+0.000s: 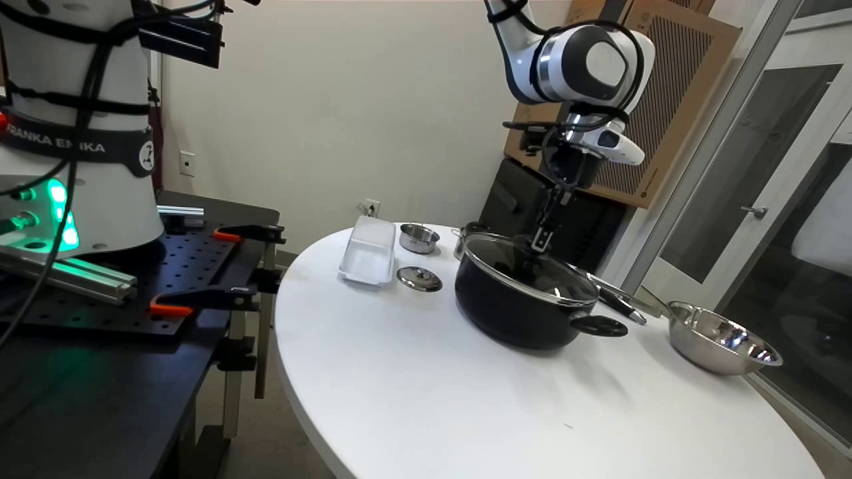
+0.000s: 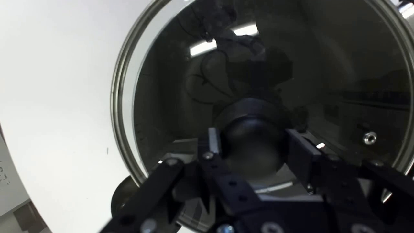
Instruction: Put the glass lid on top of the black pot
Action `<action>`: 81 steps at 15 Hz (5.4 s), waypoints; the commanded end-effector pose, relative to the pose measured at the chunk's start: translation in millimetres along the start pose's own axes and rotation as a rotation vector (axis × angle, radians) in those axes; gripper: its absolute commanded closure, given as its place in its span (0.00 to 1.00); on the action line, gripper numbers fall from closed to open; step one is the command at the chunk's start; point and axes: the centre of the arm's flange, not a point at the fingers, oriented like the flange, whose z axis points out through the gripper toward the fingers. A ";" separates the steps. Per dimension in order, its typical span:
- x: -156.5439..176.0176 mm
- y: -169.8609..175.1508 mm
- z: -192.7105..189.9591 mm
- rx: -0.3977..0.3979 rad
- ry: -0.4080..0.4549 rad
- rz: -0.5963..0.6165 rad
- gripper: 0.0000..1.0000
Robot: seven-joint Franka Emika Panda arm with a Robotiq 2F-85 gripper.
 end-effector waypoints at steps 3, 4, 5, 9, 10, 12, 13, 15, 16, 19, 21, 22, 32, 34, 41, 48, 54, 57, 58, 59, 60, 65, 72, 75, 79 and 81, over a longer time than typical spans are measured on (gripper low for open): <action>9.0 -3.1 -10.6 -0.016 0.013 0.022 0.74; 8.8 -3.8 -10.6 -0.016 0.014 0.021 0.74; 8.6 -4.5 -10.8 -0.016 0.016 0.021 0.74; 8.0 -8.7 -10.9 -0.016 0.019 0.019 0.74; 8.0 -9.9 -10.7 -0.016 0.019 0.018 0.74; 8.3 -12.4 -10.3 -0.015 0.020 0.019 0.74; 8.5 -13.4 -10.2 -0.014 0.021 0.020 0.74; 9.3 -15.0 -10.0 -0.014 0.024 0.022 0.74; 9.6 -15.8 -9.9 -0.014 0.025 0.024 0.74; 11.2 -17.1 -7.9 -0.018 0.028 0.034 0.74; 12.3 -17.5 -7.2 -0.022 0.028 0.040 0.74; 12.8 -17.6 -7.1 -0.022 0.028 0.044 0.24; 17.8 -14.5 -13.9 -0.013 0.042 0.094 0.00; 17.0 -14.3 -9.7 -0.016 0.038 0.099 0.00; 12.4 -19.2 7.4 -0.031 0.017 0.100 0.26; 10.9 -22.2 7.1 -0.039 0.023 0.116 0.71; 11.6 -21.9 5.2 -0.029 0.028 0.124 0.73; 9.6 -22.6 5.3 -0.009 0.049 0.118 0.73; 9.1 -22.9 5.0 0.001 0.063 0.116 0.73; 8.3 -23.6 4.5 0.012 0.081 0.113 0.73; 8.2 -24.8 3.9 0.023 0.096 0.111 0.73; 7.5 -30.0 1.2 0.063 0.137 0.100 0.73; 0.6 -27.4 -3.0 0.114 0.189 0.095 0.73; -4.4 -26.4 0.2 0.145 0.232 0.090 0.73; -10.3 -22.4 3.5 0.168 0.273 0.085 0.73; -12.9 -20.9 5.0 0.173 0.286 0.079 0.73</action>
